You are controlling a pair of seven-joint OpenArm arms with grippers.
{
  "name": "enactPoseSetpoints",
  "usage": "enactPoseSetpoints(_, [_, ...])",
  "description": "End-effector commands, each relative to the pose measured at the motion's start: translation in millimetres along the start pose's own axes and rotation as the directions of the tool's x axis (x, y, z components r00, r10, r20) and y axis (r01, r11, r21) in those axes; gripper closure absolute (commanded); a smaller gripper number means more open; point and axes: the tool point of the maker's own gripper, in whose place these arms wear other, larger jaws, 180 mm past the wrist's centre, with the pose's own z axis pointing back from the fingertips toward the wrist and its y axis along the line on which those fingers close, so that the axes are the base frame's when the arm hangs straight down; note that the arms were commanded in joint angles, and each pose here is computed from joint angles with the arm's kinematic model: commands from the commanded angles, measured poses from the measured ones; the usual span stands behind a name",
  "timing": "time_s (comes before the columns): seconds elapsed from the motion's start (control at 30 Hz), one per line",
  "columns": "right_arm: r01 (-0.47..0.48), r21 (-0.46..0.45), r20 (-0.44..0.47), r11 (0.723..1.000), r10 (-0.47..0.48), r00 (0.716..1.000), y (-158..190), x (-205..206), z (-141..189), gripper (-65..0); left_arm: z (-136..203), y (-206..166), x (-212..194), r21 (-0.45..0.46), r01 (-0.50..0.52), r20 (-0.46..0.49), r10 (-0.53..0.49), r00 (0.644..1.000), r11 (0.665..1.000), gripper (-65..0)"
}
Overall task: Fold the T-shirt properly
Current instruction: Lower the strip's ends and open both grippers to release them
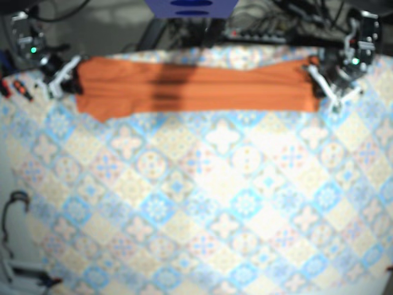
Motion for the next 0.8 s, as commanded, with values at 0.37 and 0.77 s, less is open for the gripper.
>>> enactPoseSetpoints(0.37, [-0.026,-0.013,-0.069,1.0,0.025,0.997,-7.3,-14.8,5.0,-1.8,-3.5,24.4,-24.5,0.053,-0.044,-0.008,0.044,0.999,0.998,0.0])
enactPoseSetpoints(0.77, [-0.034,-0.065,-0.068,0.997,0.03,0.997,-17.7,-13.8,5.9,-19.2,-3.9,23.7,-26.5,0.053,-0.049,-0.011,0.049,0.999,0.997,-23.8])
